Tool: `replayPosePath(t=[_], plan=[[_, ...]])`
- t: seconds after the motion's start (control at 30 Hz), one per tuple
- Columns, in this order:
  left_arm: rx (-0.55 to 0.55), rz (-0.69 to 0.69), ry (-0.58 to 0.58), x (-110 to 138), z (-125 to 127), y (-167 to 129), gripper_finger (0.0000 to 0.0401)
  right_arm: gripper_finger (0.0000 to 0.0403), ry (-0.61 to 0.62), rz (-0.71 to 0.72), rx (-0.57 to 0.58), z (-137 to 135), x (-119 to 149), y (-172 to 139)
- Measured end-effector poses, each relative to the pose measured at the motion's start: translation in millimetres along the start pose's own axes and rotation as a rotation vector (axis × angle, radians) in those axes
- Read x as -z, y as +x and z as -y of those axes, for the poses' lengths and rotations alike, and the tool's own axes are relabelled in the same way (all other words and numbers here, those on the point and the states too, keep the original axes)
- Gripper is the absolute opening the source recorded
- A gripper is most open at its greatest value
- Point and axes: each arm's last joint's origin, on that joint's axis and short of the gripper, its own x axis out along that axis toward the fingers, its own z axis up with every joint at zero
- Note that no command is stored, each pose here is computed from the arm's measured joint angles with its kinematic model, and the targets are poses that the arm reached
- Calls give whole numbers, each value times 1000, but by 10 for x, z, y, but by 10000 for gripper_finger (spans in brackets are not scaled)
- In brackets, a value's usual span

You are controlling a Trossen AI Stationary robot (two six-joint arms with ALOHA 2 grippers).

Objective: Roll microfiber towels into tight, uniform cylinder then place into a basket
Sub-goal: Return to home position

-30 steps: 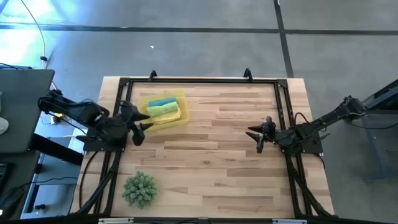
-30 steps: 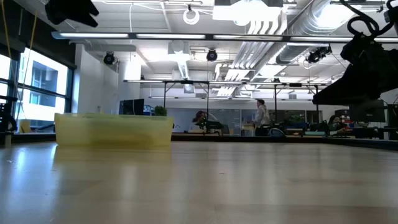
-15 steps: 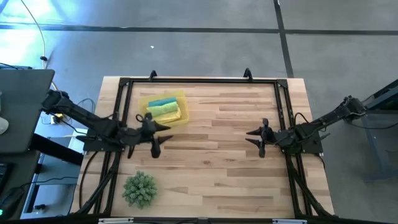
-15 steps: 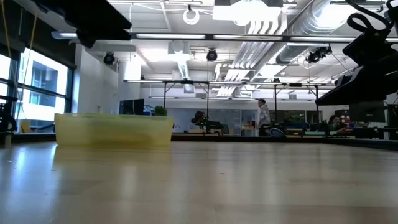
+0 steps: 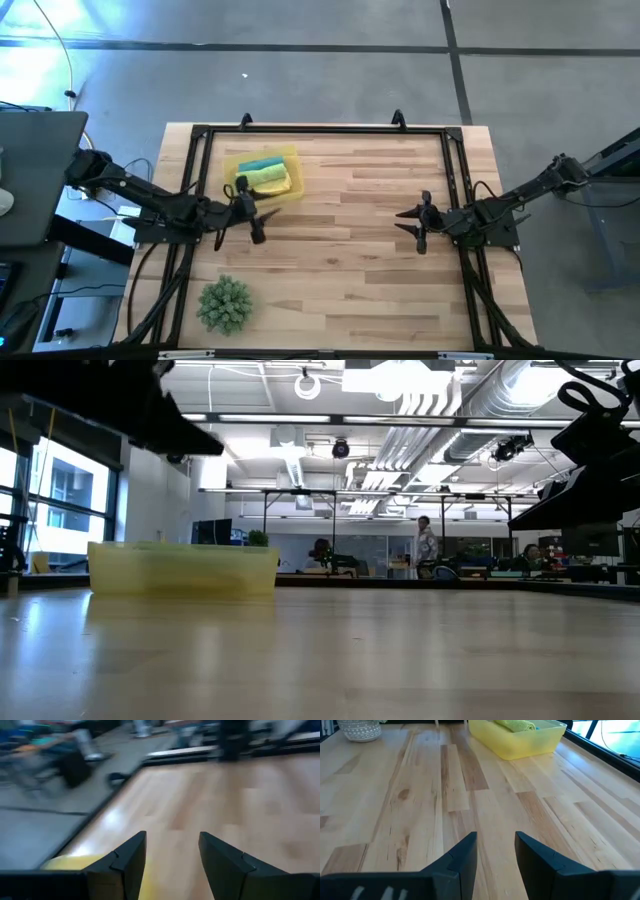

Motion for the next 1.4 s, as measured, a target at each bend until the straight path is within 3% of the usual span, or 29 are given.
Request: replayPosePath(t=[0.2, 0.4, 0.6, 1.03, 1.4], plan=[[-183, 74, -56, 275, -260, -144, 172, 122, 0, 0, 0, 0, 0, 0], [-213, 76, -67, 591, -367, -257, 172, 122, 0, 0, 0, 0, 0, 0], [-215, 108, -95, 719, -406, -322, 172, 122, 0, 0, 0, 0, 0, 0], [-223, 214, -187, 612, -487, -417, 172, 122, -1, 0, 0, 0, 0, 0], [-349, 353, -324, 511, -716, -534, 172, 122, -1, 0, 0, 0, 0, 0]])
